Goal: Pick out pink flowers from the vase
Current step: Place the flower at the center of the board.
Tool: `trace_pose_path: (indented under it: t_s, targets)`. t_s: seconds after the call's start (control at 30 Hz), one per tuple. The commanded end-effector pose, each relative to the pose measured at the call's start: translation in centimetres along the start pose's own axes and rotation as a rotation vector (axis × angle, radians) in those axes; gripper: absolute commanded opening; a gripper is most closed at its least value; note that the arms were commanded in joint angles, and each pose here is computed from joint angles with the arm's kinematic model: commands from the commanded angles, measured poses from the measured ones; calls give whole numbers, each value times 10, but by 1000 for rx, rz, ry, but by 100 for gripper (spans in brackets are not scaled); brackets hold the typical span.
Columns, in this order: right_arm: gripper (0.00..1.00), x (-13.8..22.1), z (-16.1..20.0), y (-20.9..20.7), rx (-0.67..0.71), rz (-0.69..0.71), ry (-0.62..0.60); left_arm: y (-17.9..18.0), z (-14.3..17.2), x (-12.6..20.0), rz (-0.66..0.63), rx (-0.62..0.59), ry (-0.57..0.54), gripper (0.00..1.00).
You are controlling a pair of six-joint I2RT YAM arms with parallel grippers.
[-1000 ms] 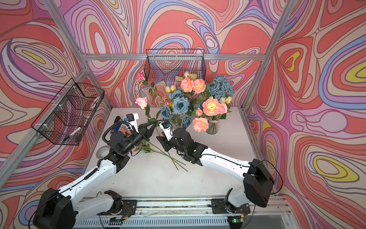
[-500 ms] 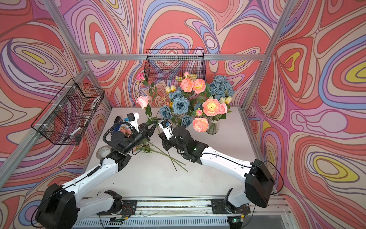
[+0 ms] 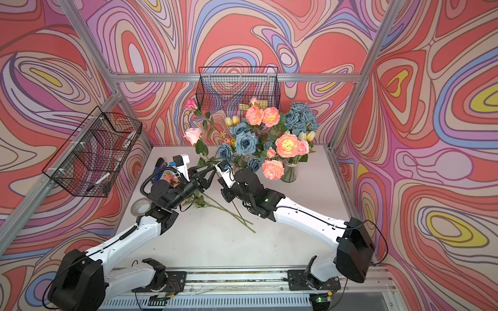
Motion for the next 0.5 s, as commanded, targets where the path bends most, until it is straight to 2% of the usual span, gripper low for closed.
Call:
trace_pose_path:
  t_s: [0.0, 0.07, 0.23, 0.27, 0.4, 0.47]
  targets:
    - [0, 10, -13, -5, 52, 48, -14, -5, -4, 7, 19, -30, -46, 74]
    - [0, 11, -15, -6, 70, 65, -9, -3, -1, 10, 10, -28, -43, 79]
    - [0, 13, -17, -10, 110, 102, 4, -2, 3, 17, -13, -20, -42, 81]
    - [0, 12, -17, -11, 120, 109, 8, 5, 14, 22, -40, -6, -17, 81]
    - [0, 8, -15, -11, 147, 115, 38, 10, 21, 27, -82, 15, 12, 83]
    - [0, 3, -12, -11, 159, 118, 60, 11, 23, 31, -102, 22, 21, 92]
Point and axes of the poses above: each gripper's point midway between its finger pads, its own x axis back along the fingers, its own y axis along the line the jaws close on, z = x × y, the point moved 9 cm from there along x, back along the fingers, and after that the axes turned 7 degrees about x, right-handed, at the moved point
